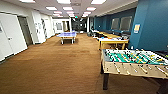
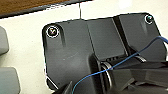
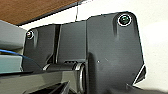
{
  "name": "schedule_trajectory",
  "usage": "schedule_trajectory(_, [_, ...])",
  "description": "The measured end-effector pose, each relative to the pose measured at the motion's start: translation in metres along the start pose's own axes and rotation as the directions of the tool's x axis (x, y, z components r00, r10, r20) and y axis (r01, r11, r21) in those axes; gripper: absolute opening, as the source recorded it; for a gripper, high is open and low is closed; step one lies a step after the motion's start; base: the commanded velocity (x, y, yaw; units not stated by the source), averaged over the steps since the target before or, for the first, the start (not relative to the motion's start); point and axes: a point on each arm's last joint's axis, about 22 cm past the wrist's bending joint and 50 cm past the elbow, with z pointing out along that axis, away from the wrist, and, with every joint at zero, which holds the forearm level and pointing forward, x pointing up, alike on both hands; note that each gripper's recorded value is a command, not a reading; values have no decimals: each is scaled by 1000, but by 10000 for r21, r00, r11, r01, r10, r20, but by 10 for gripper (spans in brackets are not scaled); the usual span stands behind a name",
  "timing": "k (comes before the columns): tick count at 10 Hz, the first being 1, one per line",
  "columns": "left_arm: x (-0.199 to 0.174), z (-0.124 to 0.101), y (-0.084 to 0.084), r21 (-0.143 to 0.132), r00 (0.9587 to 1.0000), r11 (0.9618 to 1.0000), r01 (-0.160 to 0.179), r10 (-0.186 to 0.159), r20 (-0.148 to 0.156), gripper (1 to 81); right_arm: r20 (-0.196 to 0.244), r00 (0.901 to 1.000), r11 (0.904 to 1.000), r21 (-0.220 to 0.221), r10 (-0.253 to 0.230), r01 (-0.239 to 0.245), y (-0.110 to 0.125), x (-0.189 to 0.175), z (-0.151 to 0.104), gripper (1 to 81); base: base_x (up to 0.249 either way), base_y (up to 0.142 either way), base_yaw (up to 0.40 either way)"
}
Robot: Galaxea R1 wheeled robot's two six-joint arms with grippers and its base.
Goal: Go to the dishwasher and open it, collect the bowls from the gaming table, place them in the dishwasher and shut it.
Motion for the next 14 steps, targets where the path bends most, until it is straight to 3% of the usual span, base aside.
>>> schedule_trajectory(2, [-2, 0, 0, -4, 10000, 10000, 16, -16, 25, 811, -5, 10000, 10000, 5, -2, 2, 0, 1, 0, 811, 0, 0, 191])
schedule_trajectory(14, [-3, -1, -9, 104, 9999, 9999, 134, -134, -15, 811, 49, 10000, 10000, 5, 15, -16, 0, -4, 0, 811, 0, -5, -7])
